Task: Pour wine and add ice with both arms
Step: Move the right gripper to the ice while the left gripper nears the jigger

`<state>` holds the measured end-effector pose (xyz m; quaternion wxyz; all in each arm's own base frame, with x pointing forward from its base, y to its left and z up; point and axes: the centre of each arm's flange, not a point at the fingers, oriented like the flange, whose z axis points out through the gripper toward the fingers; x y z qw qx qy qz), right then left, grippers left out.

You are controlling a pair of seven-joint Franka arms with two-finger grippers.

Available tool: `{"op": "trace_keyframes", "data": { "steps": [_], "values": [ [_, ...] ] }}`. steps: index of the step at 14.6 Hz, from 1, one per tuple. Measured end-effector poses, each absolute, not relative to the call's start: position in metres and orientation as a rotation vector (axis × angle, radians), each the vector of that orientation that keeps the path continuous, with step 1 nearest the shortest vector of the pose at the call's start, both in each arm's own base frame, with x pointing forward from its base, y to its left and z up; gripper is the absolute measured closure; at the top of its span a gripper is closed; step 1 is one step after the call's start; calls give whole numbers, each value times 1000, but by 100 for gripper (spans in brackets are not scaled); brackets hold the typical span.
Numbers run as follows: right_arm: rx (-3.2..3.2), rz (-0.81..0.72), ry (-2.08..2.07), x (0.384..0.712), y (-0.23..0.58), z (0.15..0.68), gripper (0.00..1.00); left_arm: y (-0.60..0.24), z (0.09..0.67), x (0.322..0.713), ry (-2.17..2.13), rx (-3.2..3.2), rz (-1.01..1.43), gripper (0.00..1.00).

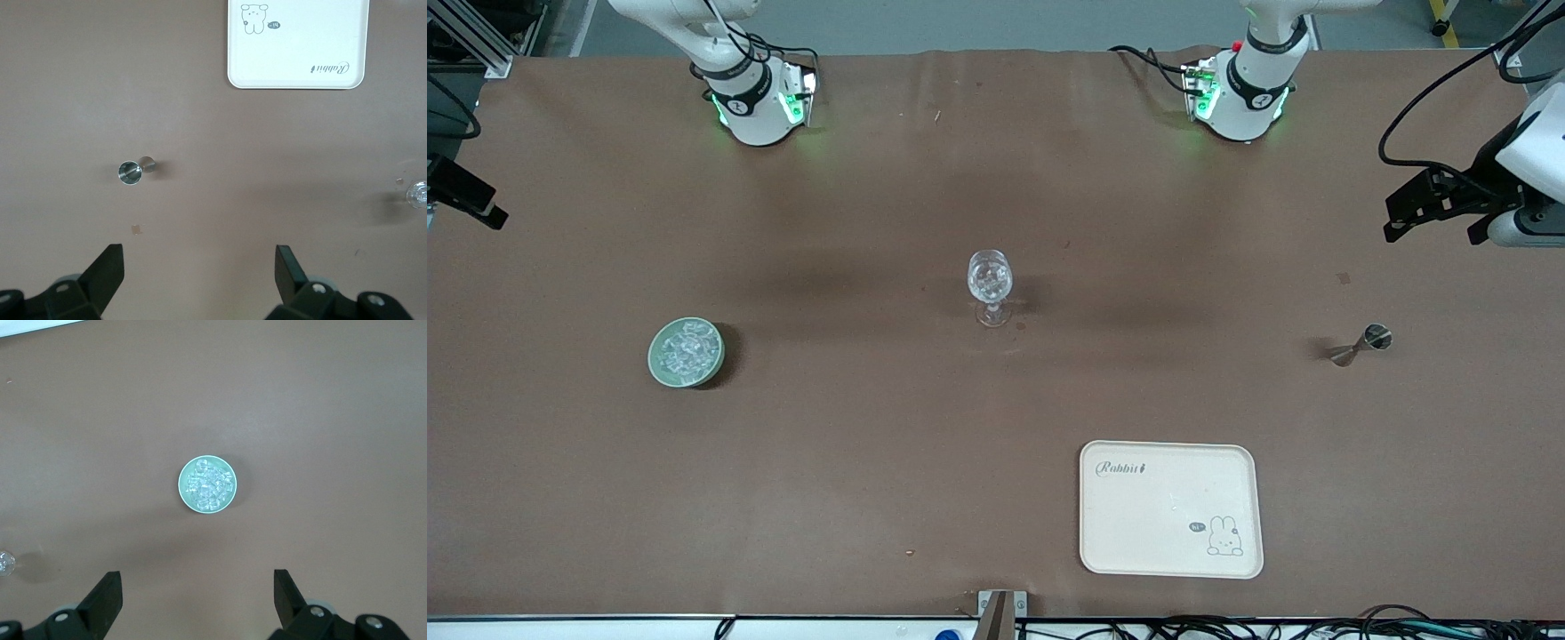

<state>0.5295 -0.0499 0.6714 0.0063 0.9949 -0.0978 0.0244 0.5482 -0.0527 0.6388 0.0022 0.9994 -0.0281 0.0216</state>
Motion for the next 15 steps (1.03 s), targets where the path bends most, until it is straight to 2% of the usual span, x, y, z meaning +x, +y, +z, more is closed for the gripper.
{"op": "trace_keyframes", "data": {
  "steps": [8,10,15],
  "values": [
    [3114,75,-305,530,-49,671,0,-50,633,550,-67,3136,51,0],
    [3114,76,-300,531,-48,670,0,-28,628,554,15,3137,36,0],
    [3114,-25,-289,544,-47,611,0,61,591,571,473,3035,-67,0]
  ]
}}
